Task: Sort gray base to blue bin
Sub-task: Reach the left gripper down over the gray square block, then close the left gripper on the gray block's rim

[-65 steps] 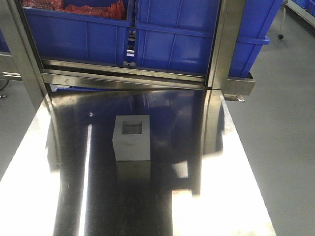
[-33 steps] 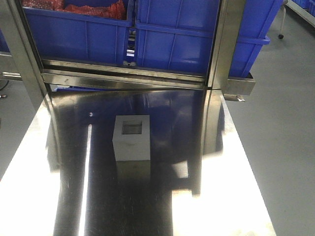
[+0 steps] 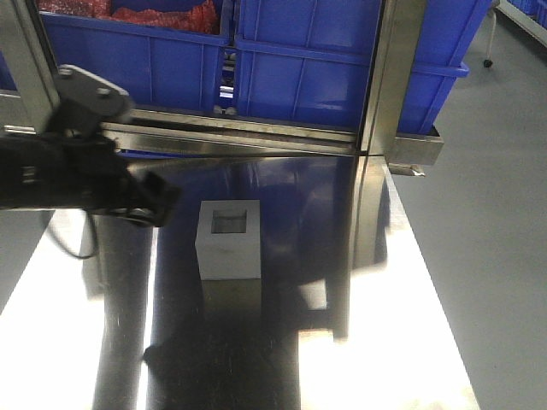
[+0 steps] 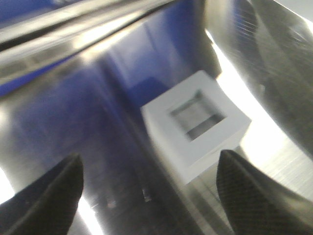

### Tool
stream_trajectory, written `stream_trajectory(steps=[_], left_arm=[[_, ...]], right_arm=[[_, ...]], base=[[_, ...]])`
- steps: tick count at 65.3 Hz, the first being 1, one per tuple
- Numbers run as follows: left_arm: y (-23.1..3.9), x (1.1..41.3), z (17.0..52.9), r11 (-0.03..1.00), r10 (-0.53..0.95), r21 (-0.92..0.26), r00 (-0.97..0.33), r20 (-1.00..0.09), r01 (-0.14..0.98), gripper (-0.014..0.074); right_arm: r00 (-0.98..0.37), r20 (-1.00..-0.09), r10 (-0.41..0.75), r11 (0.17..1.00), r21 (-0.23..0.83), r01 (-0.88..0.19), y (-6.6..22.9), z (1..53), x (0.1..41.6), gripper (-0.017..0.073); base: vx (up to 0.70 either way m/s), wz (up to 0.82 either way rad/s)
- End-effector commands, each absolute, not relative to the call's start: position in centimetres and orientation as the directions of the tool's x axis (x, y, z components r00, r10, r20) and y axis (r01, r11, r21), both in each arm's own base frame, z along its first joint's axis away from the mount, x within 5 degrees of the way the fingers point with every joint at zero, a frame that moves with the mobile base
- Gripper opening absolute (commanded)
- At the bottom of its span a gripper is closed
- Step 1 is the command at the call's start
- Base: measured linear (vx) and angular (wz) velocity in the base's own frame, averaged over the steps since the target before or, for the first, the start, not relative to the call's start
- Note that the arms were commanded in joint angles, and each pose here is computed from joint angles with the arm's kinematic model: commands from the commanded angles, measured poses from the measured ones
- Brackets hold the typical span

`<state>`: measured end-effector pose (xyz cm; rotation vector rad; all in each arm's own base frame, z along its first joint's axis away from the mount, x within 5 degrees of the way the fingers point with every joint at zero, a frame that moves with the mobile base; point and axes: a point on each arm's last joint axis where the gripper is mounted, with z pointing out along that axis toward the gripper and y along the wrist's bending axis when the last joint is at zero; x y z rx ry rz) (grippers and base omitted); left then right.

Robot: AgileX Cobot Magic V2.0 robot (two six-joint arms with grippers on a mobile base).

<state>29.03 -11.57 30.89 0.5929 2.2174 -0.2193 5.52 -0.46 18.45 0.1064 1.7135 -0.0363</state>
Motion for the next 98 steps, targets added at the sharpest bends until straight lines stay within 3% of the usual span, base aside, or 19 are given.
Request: stream_trajectory(steps=[1, 17, 59, 90, 98], left_arm=[[-13.6, 30.6, 32.4, 0.879, 0.302, 0.022, -0.521, -0.798, 0.476, 0.0553], [-16.2, 34.7, 30.6, 0.927, 0.121, -0.157, -0.669, -0.733, 0.34, 0.0553], [-17.9, 38.7, 24.3, 0.942, 0.088, -0.186, -0.74, -0.667, 0.28, 0.0553], [-16.8, 40.0, 22.1, 0.955, 0.049, -0.194, -0.765, -0.643, 0.225, 0.0551], [-16.8, 39.9, 21.7, 0.956, 0.057, -0.191, -0.779, -0.624, 0.222, 0.0512]], right_arm=[[-0.069, -0.997, 0.031, 0.996, 0.024, 0.091, -0.5, 19.1, 5.6, -0.0005], [-0.069, -0.997, 0.031, 0.996, 0.024, 0.091, -0.5, 19.1, 5.6, -0.0005], [-0.069, -0.997, 0.031, 0.996, 0.024, 0.091, -0.5, 19.1, 5.6, -0.0005], [-0.069, -0.997, 0.031, 0.996, 0.024, 0.091, -0.5, 19.1, 5.6, -0.0005], [-0.069, -0.997, 0.031, 0.996, 0.024, 0.091, -0.5, 19.1, 5.6, -0.0005]], base=[[0.0, 0.0], [0.0, 0.0], [0.0, 0.0], [0.0, 0.0], [0.0, 0.0]])
